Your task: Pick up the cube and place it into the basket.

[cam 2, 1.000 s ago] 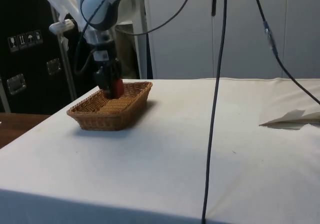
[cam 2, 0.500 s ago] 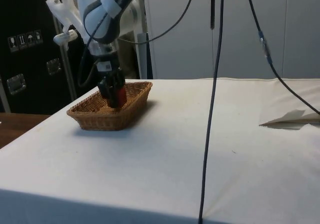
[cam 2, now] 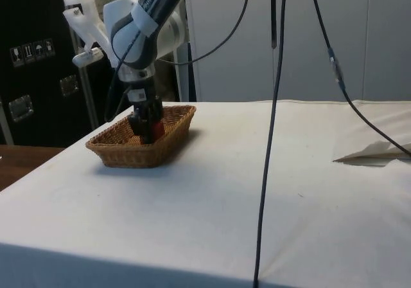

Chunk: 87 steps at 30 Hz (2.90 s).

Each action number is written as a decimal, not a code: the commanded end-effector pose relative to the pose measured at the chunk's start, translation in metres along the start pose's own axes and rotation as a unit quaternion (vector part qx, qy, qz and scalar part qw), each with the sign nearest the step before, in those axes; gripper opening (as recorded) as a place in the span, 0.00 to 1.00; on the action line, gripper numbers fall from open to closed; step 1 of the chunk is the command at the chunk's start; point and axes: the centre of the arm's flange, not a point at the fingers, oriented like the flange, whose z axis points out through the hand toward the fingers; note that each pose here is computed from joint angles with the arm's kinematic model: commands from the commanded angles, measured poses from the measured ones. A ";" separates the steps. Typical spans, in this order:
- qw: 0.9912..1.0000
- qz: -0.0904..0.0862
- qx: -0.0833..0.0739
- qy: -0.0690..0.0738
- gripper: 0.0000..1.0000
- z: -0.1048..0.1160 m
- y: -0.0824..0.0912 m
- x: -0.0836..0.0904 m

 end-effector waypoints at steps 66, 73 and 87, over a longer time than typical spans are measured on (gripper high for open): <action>1.000 -0.016 0.011 0.007 1.00 -0.119 0.016 -0.010; 0.999 -0.032 0.014 0.013 1.00 -0.140 0.018 -0.014; 0.996 -0.081 0.019 0.028 1.00 -0.172 0.021 -0.015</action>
